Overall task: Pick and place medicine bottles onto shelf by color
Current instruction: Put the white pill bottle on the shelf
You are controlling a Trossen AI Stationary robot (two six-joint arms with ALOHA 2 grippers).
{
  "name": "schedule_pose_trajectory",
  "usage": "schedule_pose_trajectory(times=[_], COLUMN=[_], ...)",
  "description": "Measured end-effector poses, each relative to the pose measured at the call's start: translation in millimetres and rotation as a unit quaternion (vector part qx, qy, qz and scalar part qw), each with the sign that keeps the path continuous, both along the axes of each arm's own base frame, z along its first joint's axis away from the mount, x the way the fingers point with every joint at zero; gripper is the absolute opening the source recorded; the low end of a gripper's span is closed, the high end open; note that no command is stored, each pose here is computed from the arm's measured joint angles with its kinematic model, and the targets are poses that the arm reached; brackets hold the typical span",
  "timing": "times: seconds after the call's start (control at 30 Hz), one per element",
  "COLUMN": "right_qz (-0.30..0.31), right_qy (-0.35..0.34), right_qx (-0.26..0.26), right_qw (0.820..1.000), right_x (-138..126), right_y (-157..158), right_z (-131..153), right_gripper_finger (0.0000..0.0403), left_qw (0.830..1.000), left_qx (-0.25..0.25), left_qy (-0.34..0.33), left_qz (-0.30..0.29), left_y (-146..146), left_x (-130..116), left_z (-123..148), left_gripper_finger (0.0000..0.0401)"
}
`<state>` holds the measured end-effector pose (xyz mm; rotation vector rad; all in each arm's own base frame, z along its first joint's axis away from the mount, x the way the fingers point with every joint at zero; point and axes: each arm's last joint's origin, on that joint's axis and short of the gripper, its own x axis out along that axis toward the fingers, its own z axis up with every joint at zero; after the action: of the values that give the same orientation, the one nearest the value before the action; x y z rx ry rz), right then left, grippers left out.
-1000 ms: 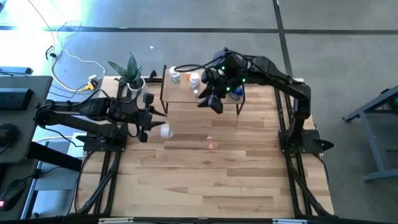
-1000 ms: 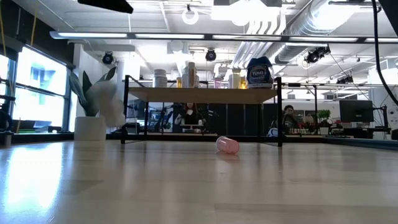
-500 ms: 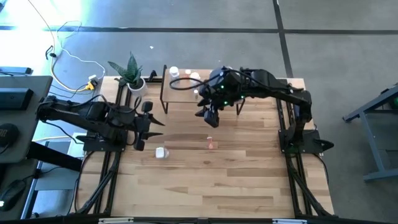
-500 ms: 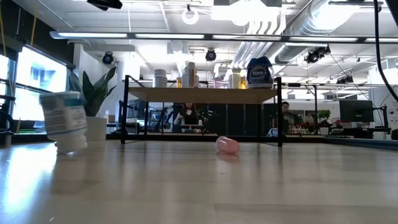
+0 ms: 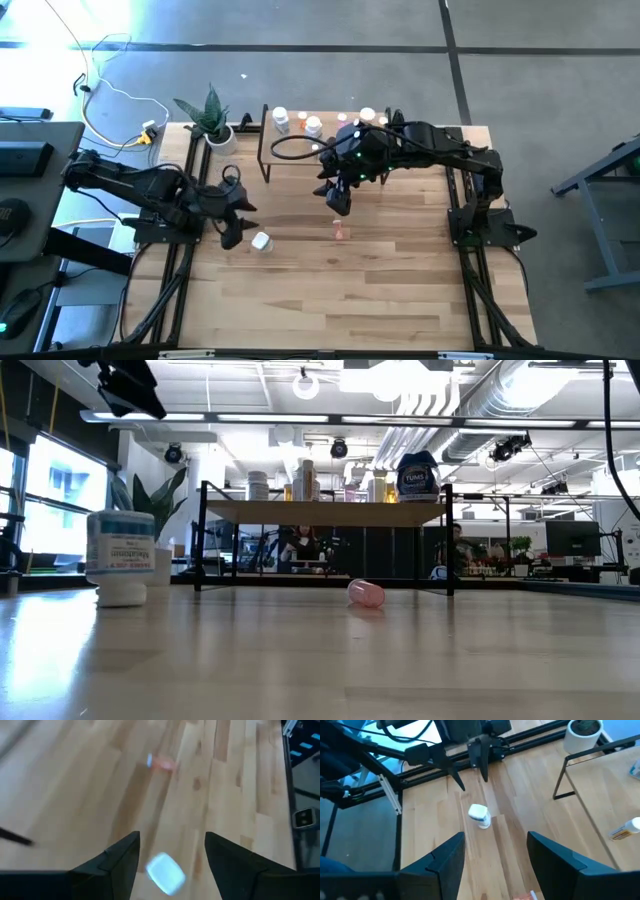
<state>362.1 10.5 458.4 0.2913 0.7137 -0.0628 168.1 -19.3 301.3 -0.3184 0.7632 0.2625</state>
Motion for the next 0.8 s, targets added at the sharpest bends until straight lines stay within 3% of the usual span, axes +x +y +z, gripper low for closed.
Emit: schedule_pose_trajectory(times=[0.1, 0.27, 0.8], right_qz=[-0.003, -0.003, 0.0], right_qy=[0.0, 0.0, 0.001], right_qx=[0.004, 0.003, 0.0], right_qw=[1.0, 1.0, 1.0], right_x=[0.0, 0.0, 0.1], right_y=[0.2, 0.0, 0.0], right_z=[0.0, 0.0, -0.2], right_gripper_finger=[0.0204, 0.0204, 0.0204], left_qw=[0.999, 0.997, 0.983], left_qx=[-0.039, -0.062, -0.092], left_qy=[0.018, 0.048, 0.147], left_qz=[0.01, 0.005, 0.059], left_y=[-2.5, -5.5, -5.7], left_x=[7.1, 17.4, 48.0], left_z=[-5.9, -15.2, -51.1], left_gripper_finger=[0.0212, 0.0212, 0.0231])
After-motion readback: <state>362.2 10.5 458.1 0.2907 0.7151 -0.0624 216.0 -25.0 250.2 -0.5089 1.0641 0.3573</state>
